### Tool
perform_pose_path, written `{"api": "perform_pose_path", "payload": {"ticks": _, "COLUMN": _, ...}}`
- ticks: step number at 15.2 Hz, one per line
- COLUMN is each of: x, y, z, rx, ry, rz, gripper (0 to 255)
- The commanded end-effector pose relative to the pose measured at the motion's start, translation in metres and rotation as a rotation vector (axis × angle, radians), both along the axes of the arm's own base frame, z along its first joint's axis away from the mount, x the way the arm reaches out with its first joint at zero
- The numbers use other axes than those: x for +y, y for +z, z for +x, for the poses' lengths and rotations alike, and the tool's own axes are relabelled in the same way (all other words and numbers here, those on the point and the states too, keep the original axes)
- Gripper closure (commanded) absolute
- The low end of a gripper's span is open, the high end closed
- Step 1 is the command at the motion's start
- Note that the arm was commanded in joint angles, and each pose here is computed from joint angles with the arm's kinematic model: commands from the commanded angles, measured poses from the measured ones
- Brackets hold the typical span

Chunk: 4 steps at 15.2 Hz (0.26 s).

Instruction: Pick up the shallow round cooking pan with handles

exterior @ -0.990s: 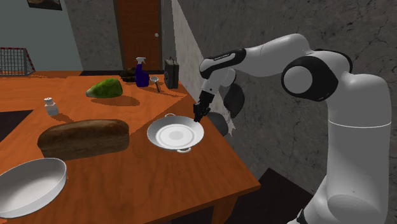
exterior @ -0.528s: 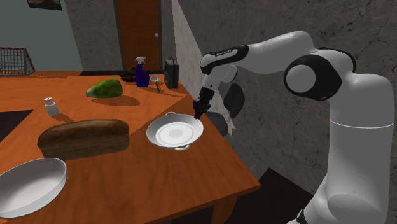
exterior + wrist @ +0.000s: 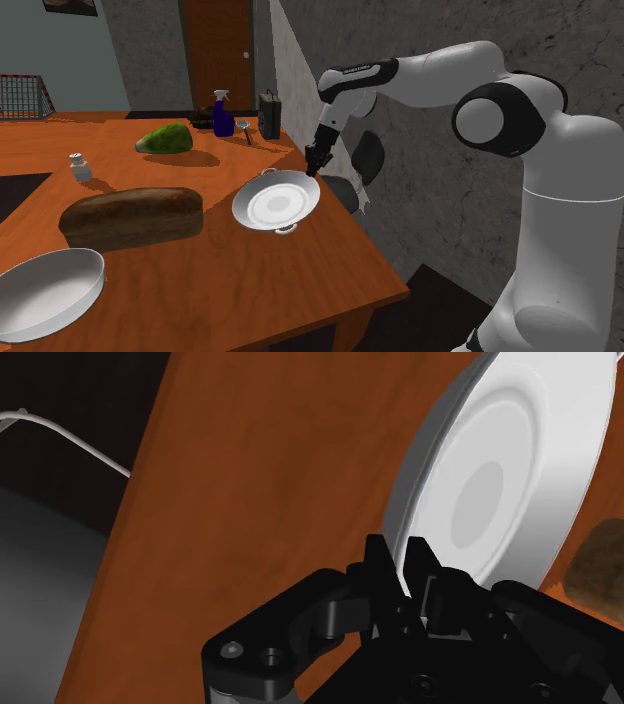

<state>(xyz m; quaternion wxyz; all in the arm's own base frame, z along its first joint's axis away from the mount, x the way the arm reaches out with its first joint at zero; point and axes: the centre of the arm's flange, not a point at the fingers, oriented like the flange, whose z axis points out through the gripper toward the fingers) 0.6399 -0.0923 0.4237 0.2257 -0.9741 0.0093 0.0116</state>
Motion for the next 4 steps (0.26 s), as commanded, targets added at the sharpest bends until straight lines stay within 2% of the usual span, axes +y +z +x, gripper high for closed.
{"api": "perform_pose_path", "payload": {"ticks": 1, "x": -0.0002, "y": 0.0113, "z": -0.0009, "rx": 0.0, "ry": 0.0, "rz": 0.0, "gripper": 255}}
{"api": "perform_pose_path", "payload": {"ticks": 4, "x": -0.0002, "y": 0.0174, "z": -0.0009, "rx": 0.0, "ry": -0.001, "rz": 0.0, "gripper": 255}}
